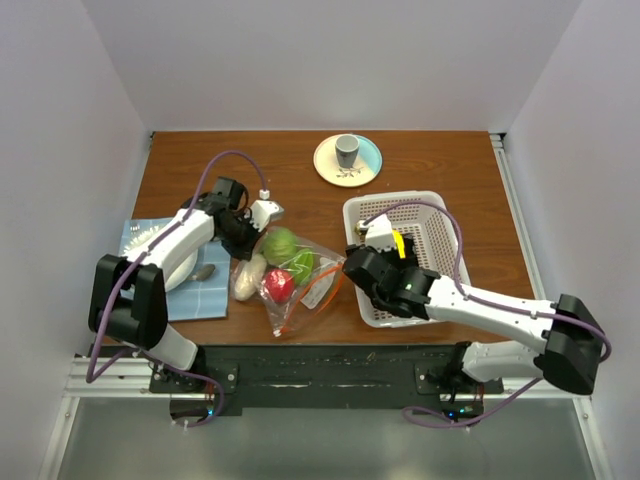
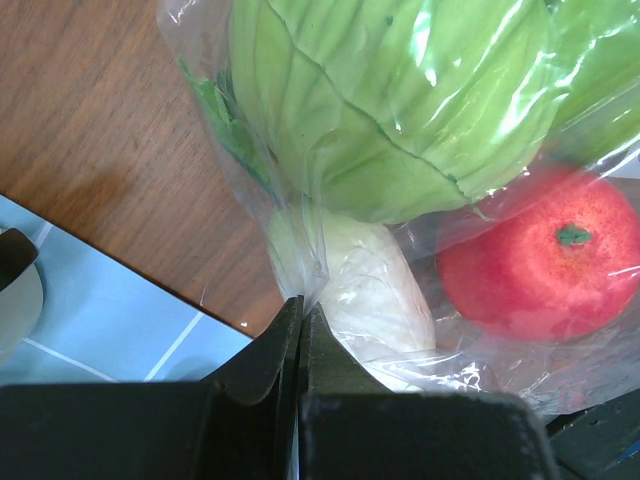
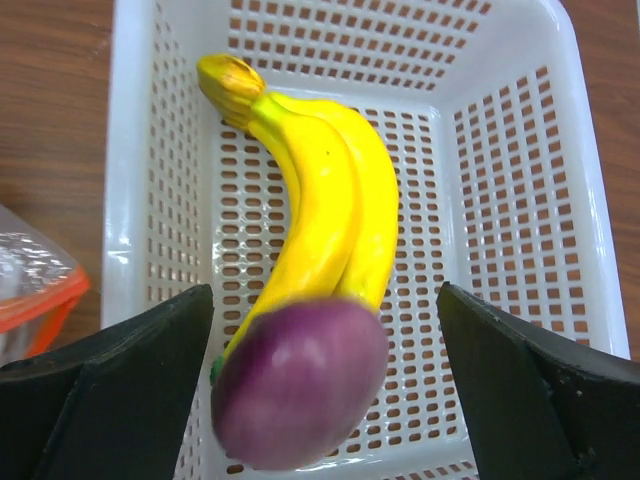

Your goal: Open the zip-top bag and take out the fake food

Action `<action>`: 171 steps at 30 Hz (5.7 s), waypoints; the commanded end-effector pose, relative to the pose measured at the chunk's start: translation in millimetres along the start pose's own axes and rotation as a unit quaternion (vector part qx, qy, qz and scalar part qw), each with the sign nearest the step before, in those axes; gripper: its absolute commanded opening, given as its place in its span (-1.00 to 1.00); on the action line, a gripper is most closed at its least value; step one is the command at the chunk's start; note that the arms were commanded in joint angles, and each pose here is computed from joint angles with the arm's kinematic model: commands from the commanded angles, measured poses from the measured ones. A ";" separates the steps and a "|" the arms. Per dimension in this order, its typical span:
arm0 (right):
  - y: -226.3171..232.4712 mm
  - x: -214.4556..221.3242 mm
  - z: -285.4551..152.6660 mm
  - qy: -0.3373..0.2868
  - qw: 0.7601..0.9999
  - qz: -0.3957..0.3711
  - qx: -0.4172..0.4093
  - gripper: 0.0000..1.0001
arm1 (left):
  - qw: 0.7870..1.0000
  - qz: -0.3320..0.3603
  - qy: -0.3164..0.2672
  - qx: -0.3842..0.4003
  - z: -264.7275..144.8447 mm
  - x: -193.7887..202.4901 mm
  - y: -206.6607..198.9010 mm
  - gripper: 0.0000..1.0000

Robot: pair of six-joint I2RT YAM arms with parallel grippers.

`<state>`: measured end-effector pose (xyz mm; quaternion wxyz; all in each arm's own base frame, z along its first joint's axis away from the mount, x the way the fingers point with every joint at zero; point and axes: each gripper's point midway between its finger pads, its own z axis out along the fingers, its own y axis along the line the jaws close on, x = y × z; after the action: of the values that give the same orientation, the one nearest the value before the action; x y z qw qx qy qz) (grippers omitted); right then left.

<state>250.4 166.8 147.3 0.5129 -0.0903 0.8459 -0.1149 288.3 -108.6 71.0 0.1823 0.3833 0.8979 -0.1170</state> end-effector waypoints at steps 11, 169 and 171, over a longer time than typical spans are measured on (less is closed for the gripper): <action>121.0 -23.2 -88.6 -0.102 0.958 -0.075 -0.259 0.20 | 1.000 0.004 -0.008 -0.011 4.8 -3.6 3.0 -1.00; 299.6 -14.6 -42.5 -0.155 0.914 0.007 -0.374 0.98 | 0.997 0.064 0.050 -0.006 -31.3 1.5 -28.9 -1.00; 302.2 -6.0 -33.2 -0.148 0.921 -0.005 -0.361 0.97 | 0.997 0.065 0.048 -0.003 -32.1 0.7 -30.4 -1.00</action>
<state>205.4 442.7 67.5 0.5541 -0.3060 0.7500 0.1917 263.7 -109.0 91.2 0.1318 0.4311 0.8902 -0.0662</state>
